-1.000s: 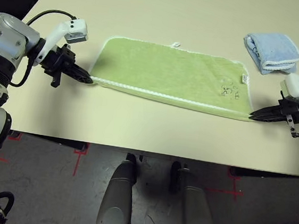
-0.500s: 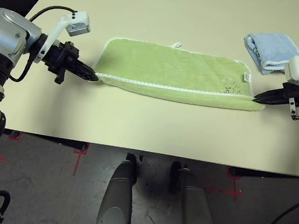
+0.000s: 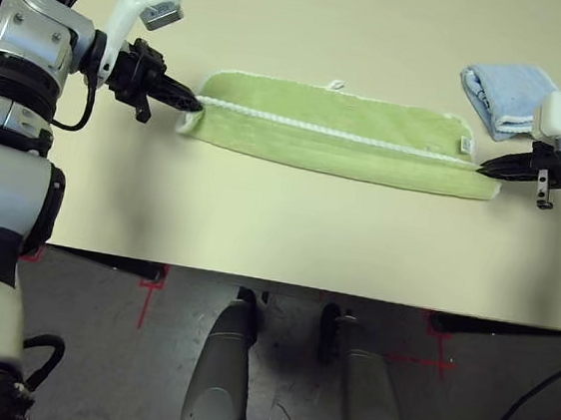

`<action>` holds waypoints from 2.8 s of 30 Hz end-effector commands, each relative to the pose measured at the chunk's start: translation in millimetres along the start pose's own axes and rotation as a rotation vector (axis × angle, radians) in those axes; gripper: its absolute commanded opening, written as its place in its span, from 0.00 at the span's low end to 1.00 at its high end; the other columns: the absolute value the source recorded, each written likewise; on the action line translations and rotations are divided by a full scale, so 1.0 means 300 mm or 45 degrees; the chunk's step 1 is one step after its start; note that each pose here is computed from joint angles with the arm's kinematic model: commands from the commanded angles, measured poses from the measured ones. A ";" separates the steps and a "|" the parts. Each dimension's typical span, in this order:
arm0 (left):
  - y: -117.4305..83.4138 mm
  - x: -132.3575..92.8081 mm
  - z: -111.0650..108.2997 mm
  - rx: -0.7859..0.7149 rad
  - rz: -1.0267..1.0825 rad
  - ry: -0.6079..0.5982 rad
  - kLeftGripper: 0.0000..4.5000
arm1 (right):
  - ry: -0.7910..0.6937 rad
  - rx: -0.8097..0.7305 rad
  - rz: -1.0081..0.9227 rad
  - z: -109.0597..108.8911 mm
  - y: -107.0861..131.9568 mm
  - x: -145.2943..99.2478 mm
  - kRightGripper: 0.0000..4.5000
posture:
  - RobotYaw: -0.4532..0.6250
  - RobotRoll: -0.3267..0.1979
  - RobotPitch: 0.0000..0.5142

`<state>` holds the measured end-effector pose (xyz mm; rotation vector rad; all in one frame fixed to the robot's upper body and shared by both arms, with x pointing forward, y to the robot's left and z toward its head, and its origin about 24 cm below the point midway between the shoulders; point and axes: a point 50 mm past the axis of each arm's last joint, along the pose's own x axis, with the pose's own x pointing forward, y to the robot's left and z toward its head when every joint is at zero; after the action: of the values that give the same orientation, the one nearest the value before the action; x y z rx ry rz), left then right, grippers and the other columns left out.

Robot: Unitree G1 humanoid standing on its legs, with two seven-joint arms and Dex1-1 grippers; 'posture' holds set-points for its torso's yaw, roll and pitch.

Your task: Fold the towel and set it aside.

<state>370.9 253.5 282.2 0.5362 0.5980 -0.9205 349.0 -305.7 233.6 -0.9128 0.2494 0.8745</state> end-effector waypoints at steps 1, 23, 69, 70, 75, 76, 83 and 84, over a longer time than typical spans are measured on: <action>0.015 -0.013 -0.010 -0.009 0.087 0.020 0.00 | 0.046 -0.027 -0.121 -0.007 -0.017 -0.002 0.00 | 0.44 0.62 0.58; 0.068 0.043 0.058 0.055 0.575 -0.199 0.00 | 0.002 0.165 -0.294 0.000 -0.040 0.049 0.00 | 0.44 0.62 0.59; 0.054 0.030 0.099 0.035 0.492 -0.715 1.00 | -0.720 0.603 -0.545 0.063 -0.043 0.073 1.00 | 0.44 0.62 0.60; 0.044 0.036 0.099 0.005 0.408 -0.796 1.00 | -0.761 0.648 -0.517 0.060 -0.031 0.075 1.00 | 0.44 0.62 0.60; 0.000 0.086 0.074 -0.004 0.150 -1.011 1.00 | -0.841 0.781 -0.482 0.050 0.010 0.094 1.00 | 0.44 0.62 0.61; -0.008 0.097 0.067 -0.004 0.110 -1.019 1.00 | -0.849 0.805 -0.480 0.050 0.014 0.102 1.00 | 0.44 0.62 0.61; -0.066 0.190 -0.010 0.135 -0.067 -0.858 1.00 | -0.869 0.965 -0.429 0.057 0.038 0.165 1.00 | 0.45 0.62 0.60; -0.073 0.201 -0.020 0.165 -0.083 -0.828 1.00 | -0.877 1.027 -0.414 0.058 0.037 0.169 1.00 | 0.45 0.62 0.60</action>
<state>381.4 215.1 239.0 0.2402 -0.0555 -1.0878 371.8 -257.0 212.7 0.0602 -0.1642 0.6637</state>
